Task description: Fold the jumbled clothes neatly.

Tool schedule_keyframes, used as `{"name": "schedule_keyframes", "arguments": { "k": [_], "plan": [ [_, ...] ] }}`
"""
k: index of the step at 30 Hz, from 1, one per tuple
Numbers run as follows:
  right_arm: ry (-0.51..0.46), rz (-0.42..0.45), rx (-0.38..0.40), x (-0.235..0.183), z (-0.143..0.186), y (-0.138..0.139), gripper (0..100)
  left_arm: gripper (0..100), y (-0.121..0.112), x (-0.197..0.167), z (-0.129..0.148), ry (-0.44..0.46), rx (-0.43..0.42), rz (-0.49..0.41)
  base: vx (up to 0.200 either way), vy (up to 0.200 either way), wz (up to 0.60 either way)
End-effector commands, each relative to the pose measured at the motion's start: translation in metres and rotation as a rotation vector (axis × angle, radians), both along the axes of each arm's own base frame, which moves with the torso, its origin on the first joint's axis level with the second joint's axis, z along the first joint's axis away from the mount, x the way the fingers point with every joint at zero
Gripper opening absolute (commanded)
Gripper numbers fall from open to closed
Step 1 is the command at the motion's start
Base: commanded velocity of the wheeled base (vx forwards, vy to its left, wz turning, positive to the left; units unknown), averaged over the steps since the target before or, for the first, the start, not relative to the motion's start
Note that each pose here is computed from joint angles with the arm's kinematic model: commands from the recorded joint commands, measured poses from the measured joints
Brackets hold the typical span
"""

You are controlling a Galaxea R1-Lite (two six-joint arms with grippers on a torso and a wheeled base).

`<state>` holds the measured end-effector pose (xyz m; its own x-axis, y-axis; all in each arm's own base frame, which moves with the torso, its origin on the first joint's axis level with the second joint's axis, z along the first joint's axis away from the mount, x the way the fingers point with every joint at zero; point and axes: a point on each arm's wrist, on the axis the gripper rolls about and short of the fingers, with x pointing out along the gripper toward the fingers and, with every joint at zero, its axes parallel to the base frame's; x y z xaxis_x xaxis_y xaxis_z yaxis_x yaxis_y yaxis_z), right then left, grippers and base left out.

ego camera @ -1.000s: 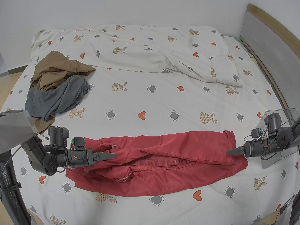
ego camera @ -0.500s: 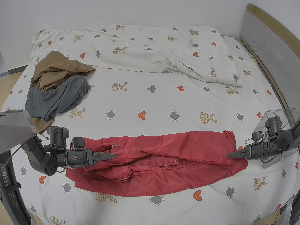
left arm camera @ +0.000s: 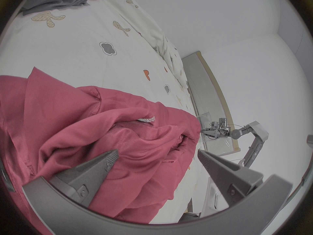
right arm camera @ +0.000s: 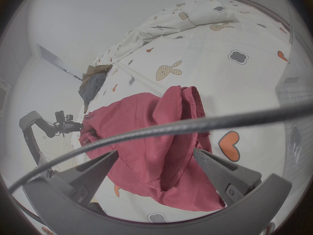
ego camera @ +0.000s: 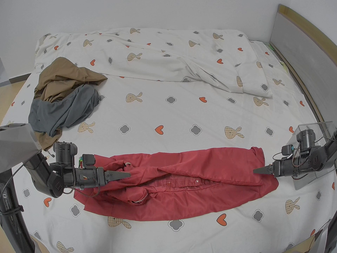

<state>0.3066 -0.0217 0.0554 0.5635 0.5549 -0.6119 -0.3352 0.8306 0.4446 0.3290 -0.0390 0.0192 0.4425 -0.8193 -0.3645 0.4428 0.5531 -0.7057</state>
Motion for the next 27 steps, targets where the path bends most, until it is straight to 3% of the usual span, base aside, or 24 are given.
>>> {"name": "schedule_keyframes", "arguments": {
  "k": [1, 6, 16, 27],
  "plan": [
    [0.005, -0.009, -0.035, 0.001, -0.001, 0.005, 100, 100, 0.000, 0.000, 0.000, -0.002, 0.000, 0.000, 0.000, 0.000, 0.00],
    [0.006, -0.018, -0.091, 0.001, -0.002, 0.011, 100, 100, 0.000, 0.000, 0.001, -0.003, 0.000, 0.000, 0.000, 0.000, 0.00],
    [0.012, 0.022, -0.089, 0.004, -0.006, 0.023, 100, 100, 0.000, 0.000, 0.000, -0.002, 0.000, 0.000, 0.000, 0.000, 0.00],
    [0.023, -0.016, -0.094, 0.003, -0.009, 0.012, 100, 100, 0.000, -0.001, 0.000, -0.002, 0.001, -0.001, 0.000, 0.000, 0.00]
  ]
}}
